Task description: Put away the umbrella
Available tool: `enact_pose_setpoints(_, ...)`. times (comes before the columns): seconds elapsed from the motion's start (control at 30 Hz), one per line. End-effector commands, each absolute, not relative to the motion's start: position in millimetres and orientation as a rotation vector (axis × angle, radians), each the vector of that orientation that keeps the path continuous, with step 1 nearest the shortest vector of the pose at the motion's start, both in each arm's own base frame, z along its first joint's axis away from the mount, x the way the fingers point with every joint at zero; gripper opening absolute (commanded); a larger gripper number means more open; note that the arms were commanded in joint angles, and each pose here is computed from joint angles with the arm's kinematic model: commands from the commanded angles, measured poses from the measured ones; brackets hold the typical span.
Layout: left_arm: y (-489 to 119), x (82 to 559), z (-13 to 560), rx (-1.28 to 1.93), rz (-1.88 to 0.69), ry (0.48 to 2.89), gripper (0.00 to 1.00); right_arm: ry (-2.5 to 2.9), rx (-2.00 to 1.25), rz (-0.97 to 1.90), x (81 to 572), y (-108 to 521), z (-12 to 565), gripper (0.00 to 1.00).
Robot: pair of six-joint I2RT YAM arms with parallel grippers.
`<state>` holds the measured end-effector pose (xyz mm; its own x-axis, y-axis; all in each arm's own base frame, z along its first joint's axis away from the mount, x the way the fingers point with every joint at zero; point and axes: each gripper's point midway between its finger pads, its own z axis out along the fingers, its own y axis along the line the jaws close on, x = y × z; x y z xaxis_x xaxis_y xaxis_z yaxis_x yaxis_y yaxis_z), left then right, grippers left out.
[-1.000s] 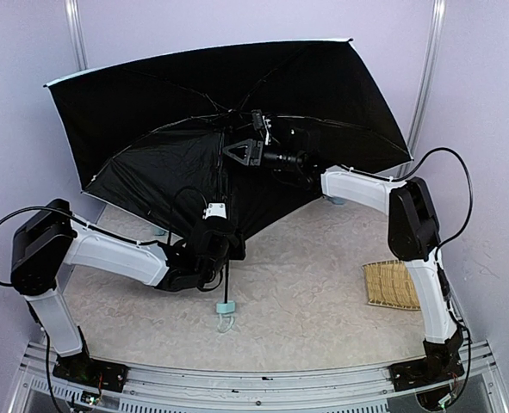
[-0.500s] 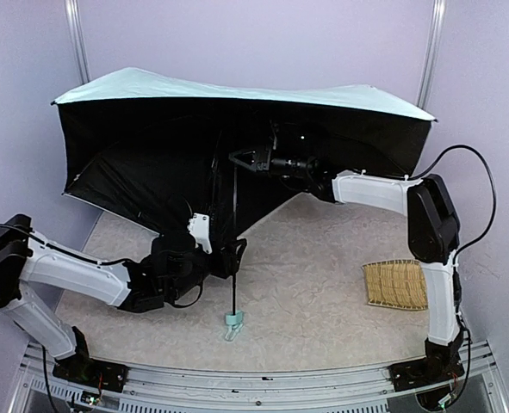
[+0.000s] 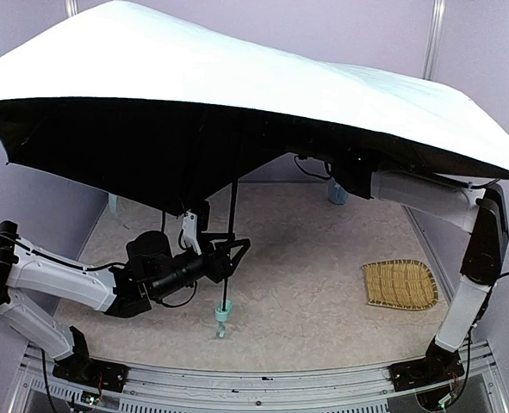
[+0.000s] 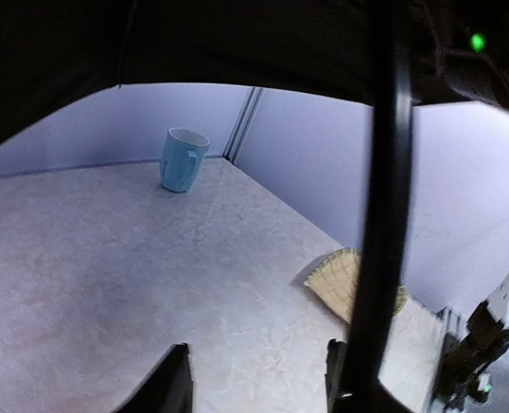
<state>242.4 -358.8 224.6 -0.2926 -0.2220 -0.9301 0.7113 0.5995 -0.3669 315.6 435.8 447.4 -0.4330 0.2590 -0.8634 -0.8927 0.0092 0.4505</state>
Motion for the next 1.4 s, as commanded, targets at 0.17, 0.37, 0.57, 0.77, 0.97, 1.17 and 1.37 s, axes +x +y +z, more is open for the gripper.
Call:
enact_pose_setpoints(0.17,-369,224,236,0.421,-1.118,1.567,0.00,1.340,-0.674,1.537,312,423,460,0.00)
enact_pose_setpoints(0.37,-379,217,237,0.408,-1.214,1.563,0.00,1.265,-0.604,1.582,316,415,463,0.33)
enact_pose_setpoints(0.57,-389,217,237,0.401,-1.202,1.569,0.00,1.261,-0.360,1.536,354,406,452,0.55)
enact_pose_setpoints(0.77,-392,215,238,0.400,-1.203,1.556,0.00,1.224,-0.239,1.520,374,400,450,0.57)
enact_pose_setpoints(0.97,-397,208,238,0.410,-1.220,1.549,0.00,1.254,-0.193,1.521,391,403,441,0.41)
enact_pose_setpoints(1.17,-398,207,236,0.420,-1.210,1.550,0.00,1.245,-0.180,1.488,397,395,440,0.31)
enact_pose_setpoints(1.37,-397,206,234,0.423,-1.199,1.548,0.00,1.243,-0.153,1.467,405,387,441,0.39)
